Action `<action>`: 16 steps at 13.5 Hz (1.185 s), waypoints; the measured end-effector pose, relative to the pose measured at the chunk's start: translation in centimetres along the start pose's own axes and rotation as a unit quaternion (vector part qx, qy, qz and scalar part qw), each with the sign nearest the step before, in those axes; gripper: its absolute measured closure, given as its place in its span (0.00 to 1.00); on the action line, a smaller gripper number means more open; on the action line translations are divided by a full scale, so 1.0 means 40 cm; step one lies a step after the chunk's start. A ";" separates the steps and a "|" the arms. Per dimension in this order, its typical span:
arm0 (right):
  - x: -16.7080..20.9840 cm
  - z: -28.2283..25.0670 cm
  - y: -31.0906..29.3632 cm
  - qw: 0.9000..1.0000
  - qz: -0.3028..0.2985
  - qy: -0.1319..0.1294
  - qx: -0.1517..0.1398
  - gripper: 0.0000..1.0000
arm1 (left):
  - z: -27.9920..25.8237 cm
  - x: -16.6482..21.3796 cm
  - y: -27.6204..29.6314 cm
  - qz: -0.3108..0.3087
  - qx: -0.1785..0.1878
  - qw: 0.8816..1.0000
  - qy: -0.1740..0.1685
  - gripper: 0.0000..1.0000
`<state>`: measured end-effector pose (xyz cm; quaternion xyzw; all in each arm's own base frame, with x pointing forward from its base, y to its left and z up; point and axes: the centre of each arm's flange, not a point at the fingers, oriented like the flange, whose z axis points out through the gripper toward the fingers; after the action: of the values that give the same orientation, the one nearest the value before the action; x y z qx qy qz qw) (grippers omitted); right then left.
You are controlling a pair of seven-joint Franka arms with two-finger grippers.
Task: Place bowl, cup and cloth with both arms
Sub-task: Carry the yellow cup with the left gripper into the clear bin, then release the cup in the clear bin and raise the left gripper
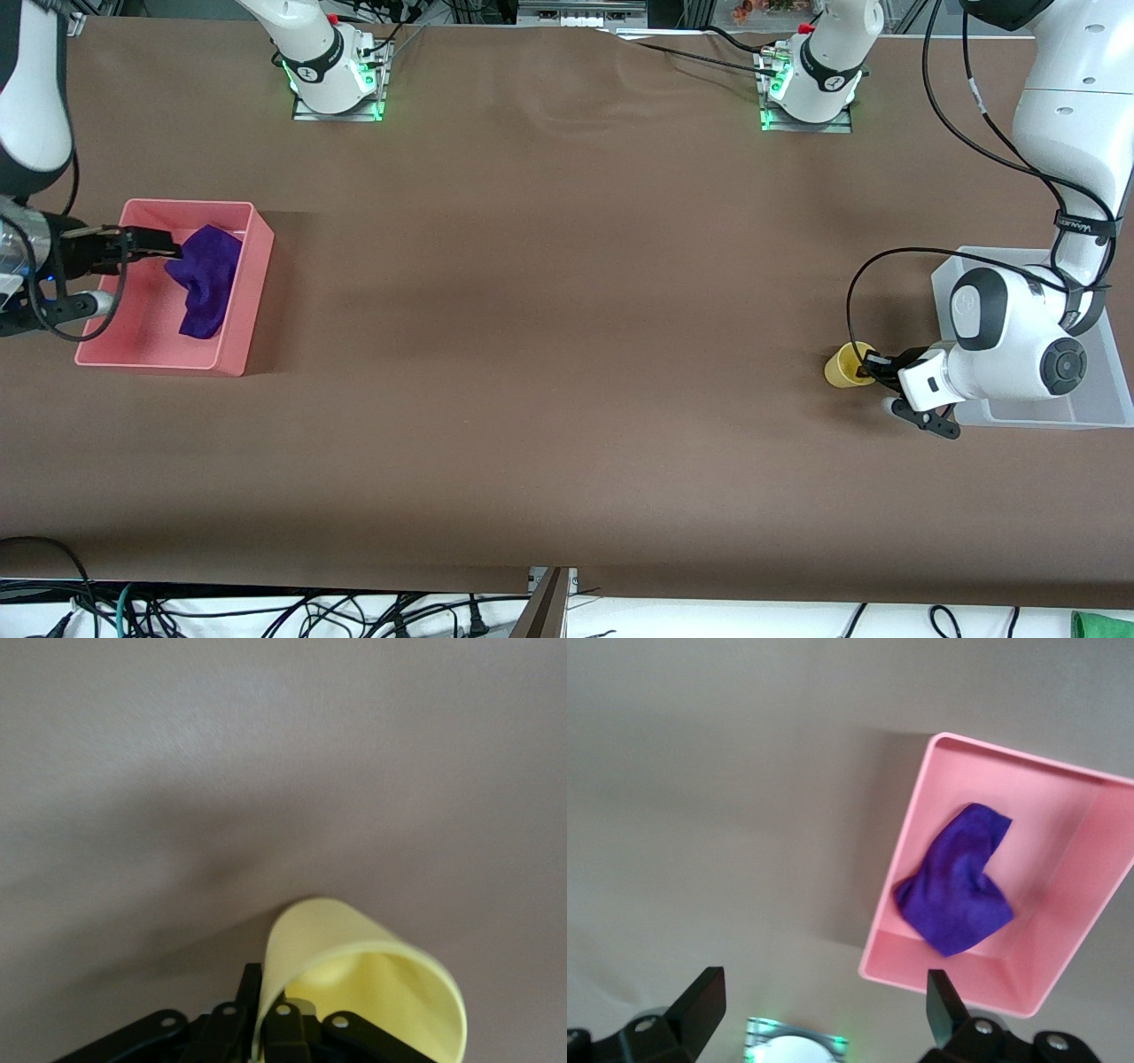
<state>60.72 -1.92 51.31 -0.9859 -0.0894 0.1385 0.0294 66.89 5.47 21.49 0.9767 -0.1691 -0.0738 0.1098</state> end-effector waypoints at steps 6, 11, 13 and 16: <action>-0.089 -0.219 -0.033 0.996 0.022 0.082 -0.019 0.00 | -0.343 -0.145 -0.063 0.074 0.075 0.992 -0.067 0.96; -0.112 -0.236 -0.033 0.995 0.031 0.082 -0.037 0.00 | -0.401 -0.344 -0.286 0.112 0.135 0.975 -0.134 0.96; -0.105 -0.225 -0.042 0.995 0.045 0.076 -0.035 0.00 | -0.347 -0.371 -0.325 0.110 0.131 0.977 -0.128 0.82; -0.100 -0.216 -0.036 0.996 0.049 0.071 -0.035 0.00 | -0.330 -0.362 -0.312 0.120 0.126 0.976 -0.128 0.51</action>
<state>59.10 -1.53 60.80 -0.9968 -0.0430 0.0667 -0.0055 59.72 24.47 32.77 0.9377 -0.3059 -0.1623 -0.0286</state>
